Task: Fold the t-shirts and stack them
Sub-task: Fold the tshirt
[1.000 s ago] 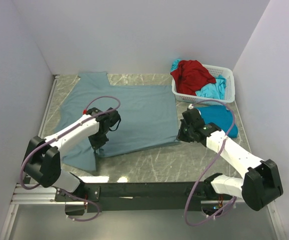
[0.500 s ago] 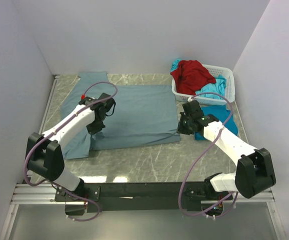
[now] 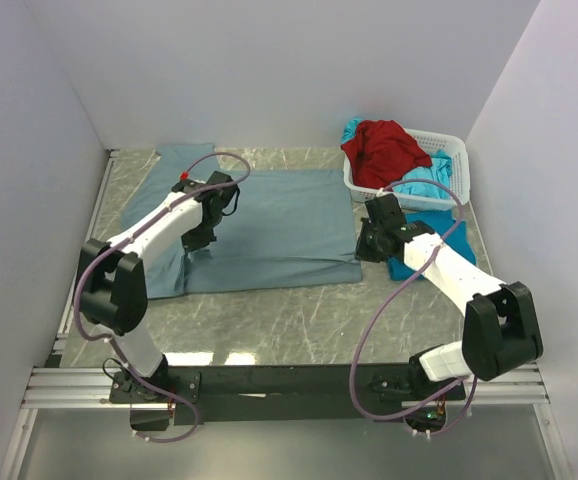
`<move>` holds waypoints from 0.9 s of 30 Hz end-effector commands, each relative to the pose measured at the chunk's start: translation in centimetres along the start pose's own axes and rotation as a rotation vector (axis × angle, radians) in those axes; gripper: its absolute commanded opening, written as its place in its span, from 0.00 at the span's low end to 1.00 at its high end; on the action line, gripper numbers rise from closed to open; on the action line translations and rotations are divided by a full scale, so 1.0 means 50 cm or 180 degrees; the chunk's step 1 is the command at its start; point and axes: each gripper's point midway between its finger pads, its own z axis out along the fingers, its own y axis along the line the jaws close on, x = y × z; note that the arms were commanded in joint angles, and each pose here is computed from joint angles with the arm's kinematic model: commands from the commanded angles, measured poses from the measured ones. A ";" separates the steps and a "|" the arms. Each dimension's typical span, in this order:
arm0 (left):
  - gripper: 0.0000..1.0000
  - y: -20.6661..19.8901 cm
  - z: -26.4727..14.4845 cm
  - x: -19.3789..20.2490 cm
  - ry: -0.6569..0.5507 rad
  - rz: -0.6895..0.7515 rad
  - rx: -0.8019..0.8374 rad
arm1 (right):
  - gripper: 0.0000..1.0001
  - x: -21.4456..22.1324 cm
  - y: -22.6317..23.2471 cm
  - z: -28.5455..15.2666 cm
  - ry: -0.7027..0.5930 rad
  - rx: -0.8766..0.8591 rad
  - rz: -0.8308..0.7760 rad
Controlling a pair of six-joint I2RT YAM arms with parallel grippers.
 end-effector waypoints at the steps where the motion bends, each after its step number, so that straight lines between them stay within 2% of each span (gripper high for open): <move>1: 0.01 0.004 -0.003 -0.053 -0.0208 0.0106 -0.0105 | 0.00 -0.063 0.004 -0.001 -0.0265 0.0017 0.0011; 11: 0.01 -0.010 0.034 -0.085 -0.0192 0.0217 -0.0209 | 0.00 -0.103 0.009 0.042 -0.0268 0.0009 -0.0114; 17: 0.02 -0.033 0.077 -0.118 -0.0186 -0.0005 -0.0093 | 0.00 -0.135 0.011 0.086 -0.0278 0.0097 -0.0057; 19: 0.07 -0.051 0.101 -0.127 -0.0186 -0.0169 -0.0003 | 0.05 -0.148 0.012 0.103 -0.0305 0.0127 -0.0023; 20: 0.12 -0.053 0.108 -0.134 -0.0217 -0.0254 -0.0025 | 0.18 -0.155 0.011 0.108 -0.0321 0.0147 -0.0009; 21: 0.34 -0.052 0.114 -0.142 -0.0254 -0.0363 -0.0067 | 0.29 -0.155 0.007 0.123 -0.0293 0.0174 0.0007; 23: 0.53 -0.058 0.123 -0.173 -0.0366 -0.0674 -0.0062 | 0.58 -0.180 0.016 0.125 -0.0343 0.0167 0.0031; 24: 0.67 -0.056 0.119 -0.187 -0.0430 -0.0752 -0.0044 | 0.67 -0.186 0.016 0.128 -0.0353 0.0184 0.0027; 26: 0.82 -0.038 0.100 -0.219 -0.0617 -0.0991 -0.0038 | 0.82 -0.205 0.024 0.115 -0.0419 0.0158 0.0007; 27: 0.98 -0.034 0.082 -0.238 -0.0746 -0.1112 0.0065 | 0.84 -0.213 0.031 0.101 -0.0473 0.0115 -0.0004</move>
